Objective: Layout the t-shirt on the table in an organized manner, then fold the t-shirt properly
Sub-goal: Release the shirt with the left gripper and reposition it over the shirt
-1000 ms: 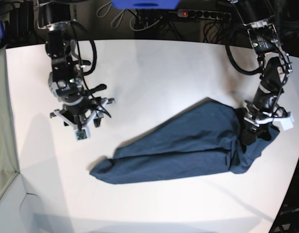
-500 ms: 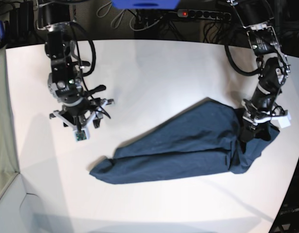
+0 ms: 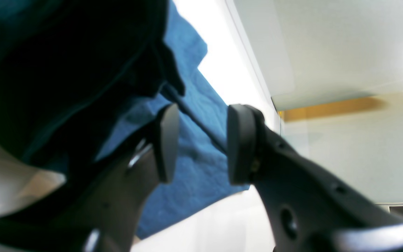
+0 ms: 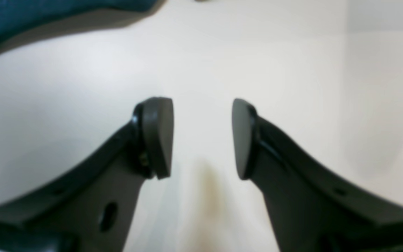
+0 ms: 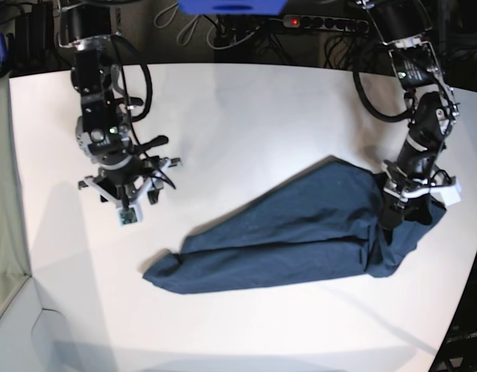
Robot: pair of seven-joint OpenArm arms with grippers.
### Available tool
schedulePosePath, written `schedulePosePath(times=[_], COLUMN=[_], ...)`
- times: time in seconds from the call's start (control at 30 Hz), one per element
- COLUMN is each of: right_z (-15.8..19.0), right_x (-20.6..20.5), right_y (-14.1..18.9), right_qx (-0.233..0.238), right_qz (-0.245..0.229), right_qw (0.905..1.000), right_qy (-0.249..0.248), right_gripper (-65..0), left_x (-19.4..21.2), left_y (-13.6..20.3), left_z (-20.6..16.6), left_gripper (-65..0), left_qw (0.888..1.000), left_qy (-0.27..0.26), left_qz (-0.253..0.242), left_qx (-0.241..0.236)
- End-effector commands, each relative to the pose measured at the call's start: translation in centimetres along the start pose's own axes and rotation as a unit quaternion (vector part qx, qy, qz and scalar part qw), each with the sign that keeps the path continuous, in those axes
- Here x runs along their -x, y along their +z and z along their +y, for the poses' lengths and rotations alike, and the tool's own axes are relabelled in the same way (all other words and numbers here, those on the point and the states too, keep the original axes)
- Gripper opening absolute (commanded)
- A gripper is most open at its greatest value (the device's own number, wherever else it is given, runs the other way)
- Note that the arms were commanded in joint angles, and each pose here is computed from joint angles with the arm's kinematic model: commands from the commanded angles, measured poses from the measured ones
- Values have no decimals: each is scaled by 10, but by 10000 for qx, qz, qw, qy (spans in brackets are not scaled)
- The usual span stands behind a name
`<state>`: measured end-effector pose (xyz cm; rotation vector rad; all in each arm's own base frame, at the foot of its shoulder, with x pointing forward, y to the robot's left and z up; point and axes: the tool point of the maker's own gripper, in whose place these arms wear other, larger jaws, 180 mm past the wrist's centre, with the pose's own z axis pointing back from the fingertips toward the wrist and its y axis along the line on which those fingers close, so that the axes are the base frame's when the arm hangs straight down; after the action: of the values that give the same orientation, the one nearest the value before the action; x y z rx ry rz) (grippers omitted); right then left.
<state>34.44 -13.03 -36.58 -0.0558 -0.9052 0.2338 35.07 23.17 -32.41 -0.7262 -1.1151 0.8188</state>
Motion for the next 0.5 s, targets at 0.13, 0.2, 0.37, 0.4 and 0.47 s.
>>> schedulePosePath(times=[0.13,0.2,0.37,0.4,0.47], right_z=[-5,-4,-5,-5,-5], right_x=[-18,-18,-18,-18,-17], right_y=[1,1,1,1,1], right_qx=[36,29,36,36,32], right_qz=[-283,-283,-283,-283,-268], right_qw=[9996,9996,9996,9996,9996], right_qy=[45,49,45,45,44], right_gripper=[-373,-373,-373,-373,-373], left_x=[-15,-15,-19,-16,-16], left_y=[-2,-1,-5,-7,-10], left_z=[-13,-12,-15,-11,-9], left_gripper=[-424,-424,-424,-424,-424], left_qw=[9996,9996,9994,9995,9995], left_qy=[32,34,56,120,171], left_qz=[-196,-203,-242,-211,-203], left_qx=[194,191,228,187,177])
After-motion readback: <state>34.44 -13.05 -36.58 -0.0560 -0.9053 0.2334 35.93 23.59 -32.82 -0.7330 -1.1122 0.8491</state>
